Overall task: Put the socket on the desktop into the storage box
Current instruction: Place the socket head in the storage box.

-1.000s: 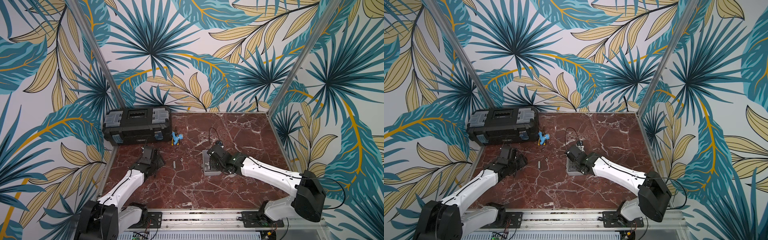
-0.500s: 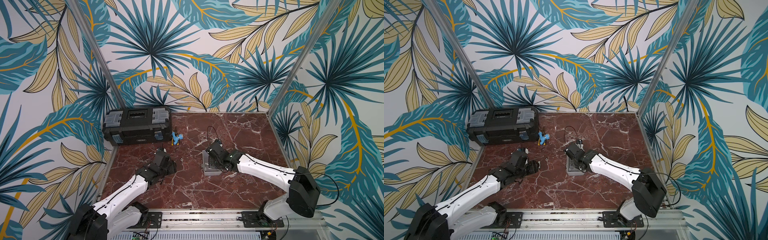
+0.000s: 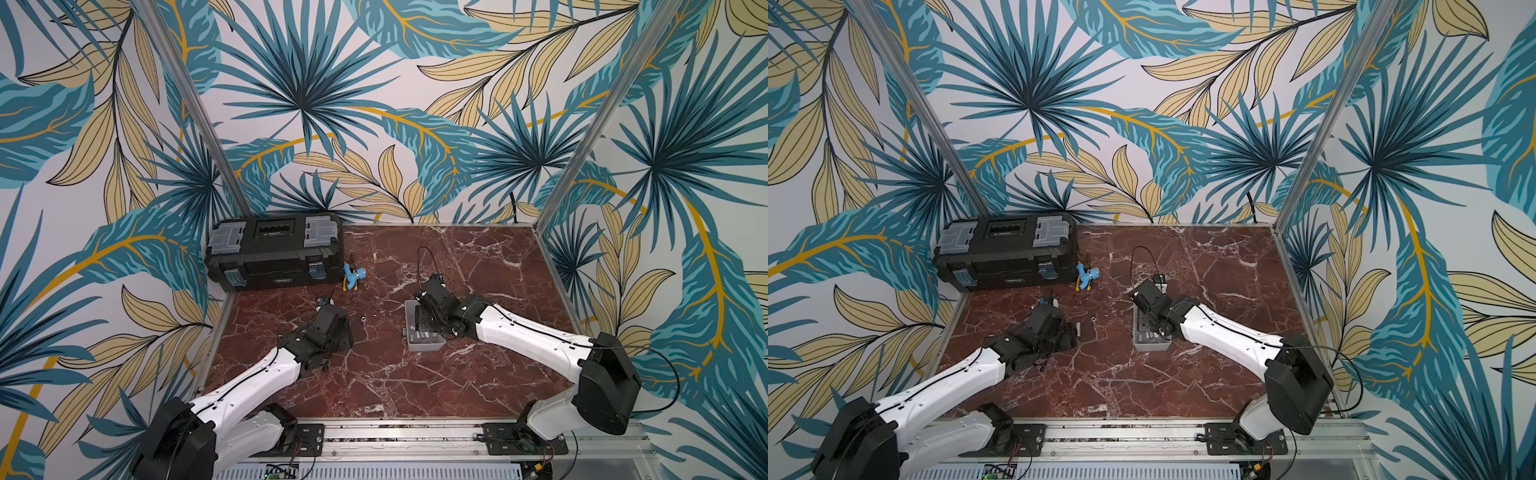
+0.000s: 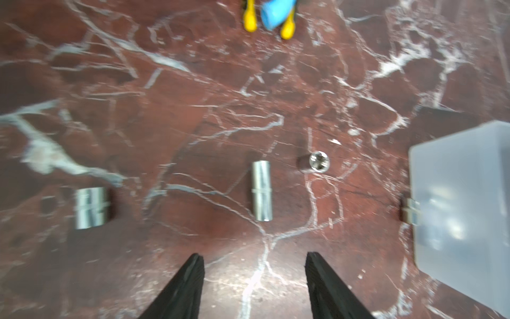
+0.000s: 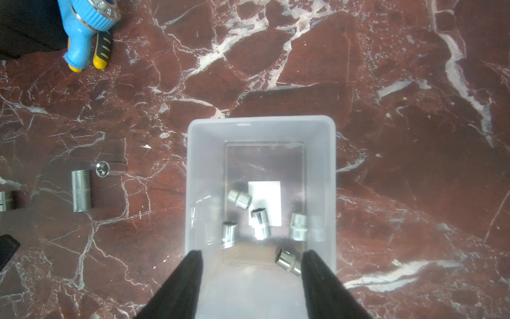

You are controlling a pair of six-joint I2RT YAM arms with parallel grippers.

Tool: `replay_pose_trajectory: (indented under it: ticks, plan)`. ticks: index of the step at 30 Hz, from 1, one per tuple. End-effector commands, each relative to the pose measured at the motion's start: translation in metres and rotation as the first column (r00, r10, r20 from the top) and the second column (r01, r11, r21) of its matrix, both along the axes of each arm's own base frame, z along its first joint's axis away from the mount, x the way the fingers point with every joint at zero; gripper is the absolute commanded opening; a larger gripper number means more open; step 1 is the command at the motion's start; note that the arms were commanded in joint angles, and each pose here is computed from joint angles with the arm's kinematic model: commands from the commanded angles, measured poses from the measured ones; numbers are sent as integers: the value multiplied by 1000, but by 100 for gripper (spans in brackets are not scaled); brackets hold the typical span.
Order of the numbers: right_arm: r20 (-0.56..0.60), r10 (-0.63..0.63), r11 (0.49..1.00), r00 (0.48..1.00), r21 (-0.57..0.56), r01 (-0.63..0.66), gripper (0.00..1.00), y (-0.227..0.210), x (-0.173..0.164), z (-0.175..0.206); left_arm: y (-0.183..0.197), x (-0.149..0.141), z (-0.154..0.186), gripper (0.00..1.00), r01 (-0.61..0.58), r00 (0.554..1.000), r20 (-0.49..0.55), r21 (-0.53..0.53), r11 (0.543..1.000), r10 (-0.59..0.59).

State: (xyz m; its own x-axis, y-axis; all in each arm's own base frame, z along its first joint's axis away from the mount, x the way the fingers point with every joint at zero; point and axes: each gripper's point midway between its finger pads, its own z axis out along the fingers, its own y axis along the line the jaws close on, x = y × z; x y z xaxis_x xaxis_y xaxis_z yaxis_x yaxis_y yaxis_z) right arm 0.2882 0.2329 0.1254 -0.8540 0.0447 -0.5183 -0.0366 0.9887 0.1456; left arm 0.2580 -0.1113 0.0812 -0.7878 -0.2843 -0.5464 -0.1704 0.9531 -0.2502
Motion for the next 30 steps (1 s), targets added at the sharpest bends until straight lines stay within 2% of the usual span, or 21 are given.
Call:
replay_pose_trajectory:
  ticks: [1, 6, 13, 19, 25, 30]
  plan:
    - [21, 66, 998, 998, -1, -66, 60, 14, -12, 13, 35, 8, 6, 63, -157, 988, 8, 59, 986, 157]
    - [17, 89, 996, 996, -2, -89, 54, 22, -23, 10, 60, 16, -5, 62, -251, 967, -29, 26, 968, 252]
    - [6, 90, 996, 996, 0, -90, 45, 21, -30, 3, 69, 29, -12, 57, -282, 957, -54, 29, 959, 283]
    - [21, 81, 997, 996, 7, -82, 41, 15, -33, 6, 77, 27, -26, 51, -304, 947, -96, 50, 951, 308]
    - [18, 76, 997, 997, 8, -76, 40, 13, -34, 3, 88, 25, -32, 51, -330, 936, -110, 64, 942, 336]
    - [15, 76, 997, 997, 18, -76, 35, 15, -34, 2, 91, 26, -39, 45, -339, 930, -129, 64, 939, 345]
